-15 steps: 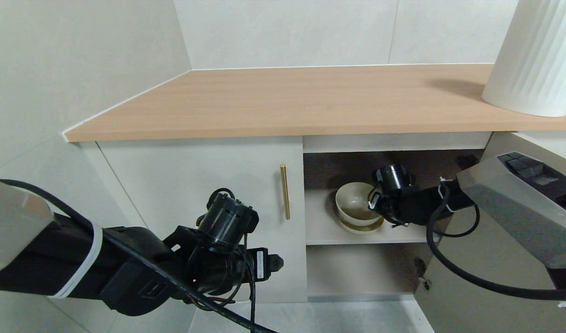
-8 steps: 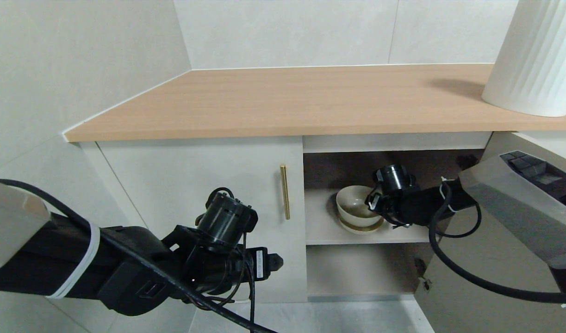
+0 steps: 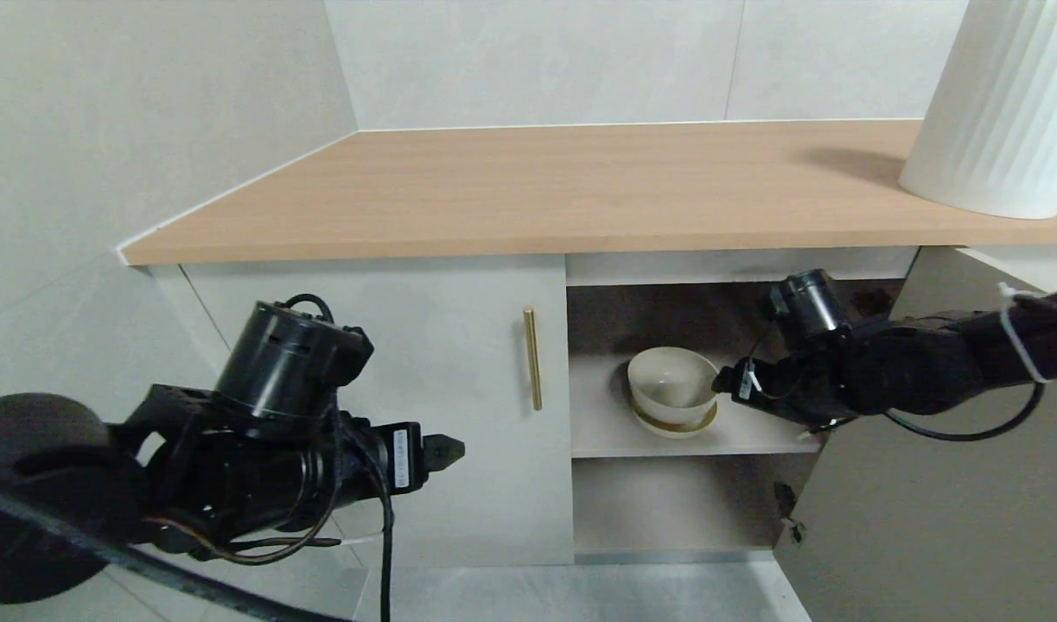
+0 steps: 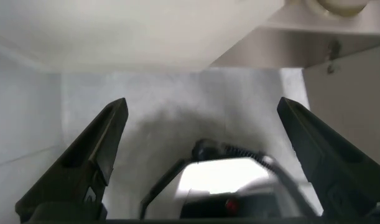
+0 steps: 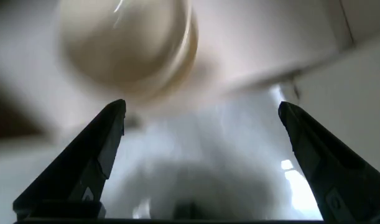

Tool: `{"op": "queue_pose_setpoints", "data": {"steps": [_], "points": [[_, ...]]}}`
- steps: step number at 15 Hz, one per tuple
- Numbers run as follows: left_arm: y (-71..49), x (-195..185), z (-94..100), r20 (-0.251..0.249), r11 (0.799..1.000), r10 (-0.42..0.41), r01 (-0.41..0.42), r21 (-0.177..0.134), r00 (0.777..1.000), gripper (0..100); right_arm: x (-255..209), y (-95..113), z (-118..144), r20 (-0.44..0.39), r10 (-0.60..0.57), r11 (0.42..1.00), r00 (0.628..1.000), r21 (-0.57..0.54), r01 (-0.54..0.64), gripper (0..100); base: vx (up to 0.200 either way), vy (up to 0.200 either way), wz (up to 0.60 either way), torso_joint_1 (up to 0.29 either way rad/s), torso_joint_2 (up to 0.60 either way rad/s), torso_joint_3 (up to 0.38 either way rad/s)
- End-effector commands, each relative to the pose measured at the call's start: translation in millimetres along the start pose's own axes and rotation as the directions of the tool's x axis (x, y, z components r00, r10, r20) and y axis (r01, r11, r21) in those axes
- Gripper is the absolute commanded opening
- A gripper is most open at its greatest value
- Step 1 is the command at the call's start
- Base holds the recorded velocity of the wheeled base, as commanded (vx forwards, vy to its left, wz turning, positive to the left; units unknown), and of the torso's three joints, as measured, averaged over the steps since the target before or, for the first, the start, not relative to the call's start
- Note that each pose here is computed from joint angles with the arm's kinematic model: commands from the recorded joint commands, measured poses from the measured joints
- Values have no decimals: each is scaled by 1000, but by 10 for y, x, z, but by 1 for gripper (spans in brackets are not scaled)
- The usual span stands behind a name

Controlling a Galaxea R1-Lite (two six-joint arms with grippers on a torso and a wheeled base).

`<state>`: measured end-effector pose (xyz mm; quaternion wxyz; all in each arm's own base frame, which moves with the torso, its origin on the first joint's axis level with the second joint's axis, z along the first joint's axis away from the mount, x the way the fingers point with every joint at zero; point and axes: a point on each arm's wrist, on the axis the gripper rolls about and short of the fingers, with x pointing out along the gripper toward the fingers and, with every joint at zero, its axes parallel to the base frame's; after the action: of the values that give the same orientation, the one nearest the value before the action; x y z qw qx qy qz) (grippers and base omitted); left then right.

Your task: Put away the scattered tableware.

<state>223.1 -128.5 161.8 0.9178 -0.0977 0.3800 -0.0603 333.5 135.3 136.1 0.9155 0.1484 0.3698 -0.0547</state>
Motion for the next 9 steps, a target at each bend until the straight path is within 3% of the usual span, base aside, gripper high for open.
{"op": "queue_pose_setpoints", "data": {"steps": [1, 3, 6, 9], "points": [[89, -331, -1, 61, 1000, -28, 29, -12, 998, 100, -724, -150, -170, -32, 111, 993, 993, -44, -112, 100, 0, 0, 0, 0, 0, 0], [161, -474, -58, 94, 1000, -16, 17, -7, 995, 100, -888, -213, -292, -45, 125, 990, 991, -64, -128, 100, 0, 0, 0, 0, 0, 0], [199, -510, -109, 94, 1000, -13, 14, -4, 995, 100, -1110, -267, -464, -56, 154, 982, 987, -99, -158, 100, 0, 0, 0, 0, 0, 0], [171, -415, -99, 75, 1000, -1, 0, 14, 997, 100, -1351, -336, -574, -84, 176, 972, 981, -144, -186, 100, -200, 0, 0, 6, 2, 1]]}}
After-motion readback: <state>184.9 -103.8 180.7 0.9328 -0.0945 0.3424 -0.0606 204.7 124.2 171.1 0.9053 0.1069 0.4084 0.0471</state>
